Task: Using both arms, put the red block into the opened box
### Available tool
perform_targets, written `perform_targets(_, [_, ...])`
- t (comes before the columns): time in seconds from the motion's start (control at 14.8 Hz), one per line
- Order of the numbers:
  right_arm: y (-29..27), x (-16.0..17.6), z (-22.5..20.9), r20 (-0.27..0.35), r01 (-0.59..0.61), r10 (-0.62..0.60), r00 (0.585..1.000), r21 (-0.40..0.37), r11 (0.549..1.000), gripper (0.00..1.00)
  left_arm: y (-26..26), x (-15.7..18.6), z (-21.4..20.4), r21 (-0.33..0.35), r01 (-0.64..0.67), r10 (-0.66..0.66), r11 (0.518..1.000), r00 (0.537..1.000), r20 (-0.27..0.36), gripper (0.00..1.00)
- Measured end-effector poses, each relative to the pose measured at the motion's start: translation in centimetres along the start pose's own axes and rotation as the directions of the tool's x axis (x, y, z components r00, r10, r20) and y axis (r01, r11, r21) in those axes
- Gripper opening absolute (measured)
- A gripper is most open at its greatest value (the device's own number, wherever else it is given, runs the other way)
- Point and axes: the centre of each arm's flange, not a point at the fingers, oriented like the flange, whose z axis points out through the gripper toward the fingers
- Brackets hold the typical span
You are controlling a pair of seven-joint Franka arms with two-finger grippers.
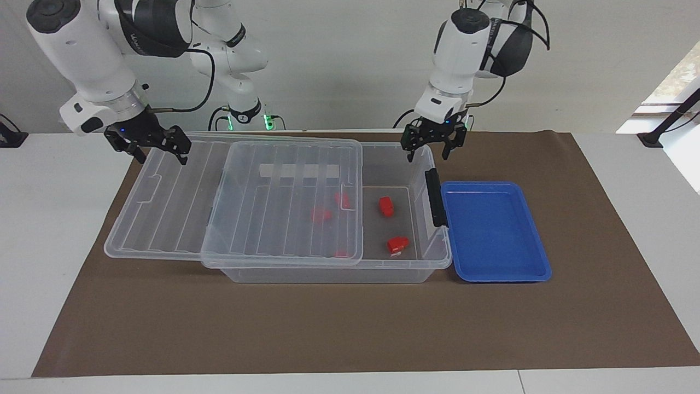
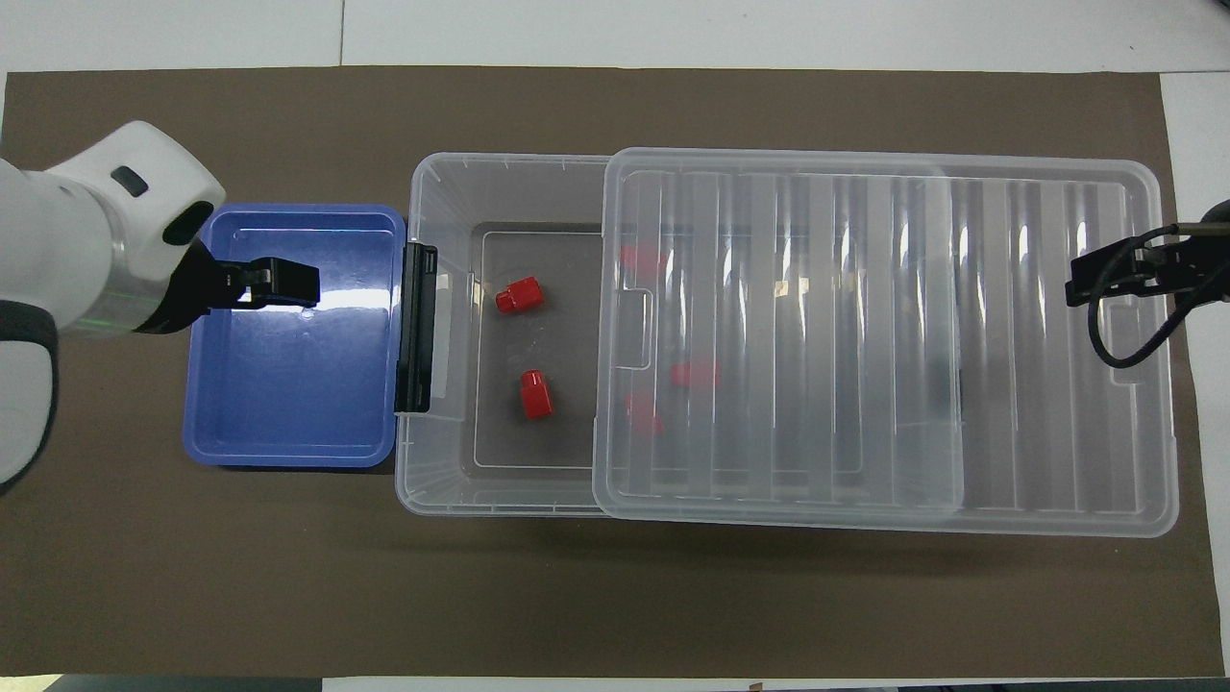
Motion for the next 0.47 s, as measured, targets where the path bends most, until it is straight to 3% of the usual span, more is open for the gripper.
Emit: perform_targets(0.47, [-0.1, 0.6, 0.8, 0.004, 0.0, 0.0, 1.0, -0.003, 1.0, 1.0, -3.5, 1.7, -1.9, 0.005, -0.017, 0.016, 1.0, 0.999, 0.041, 1.0])
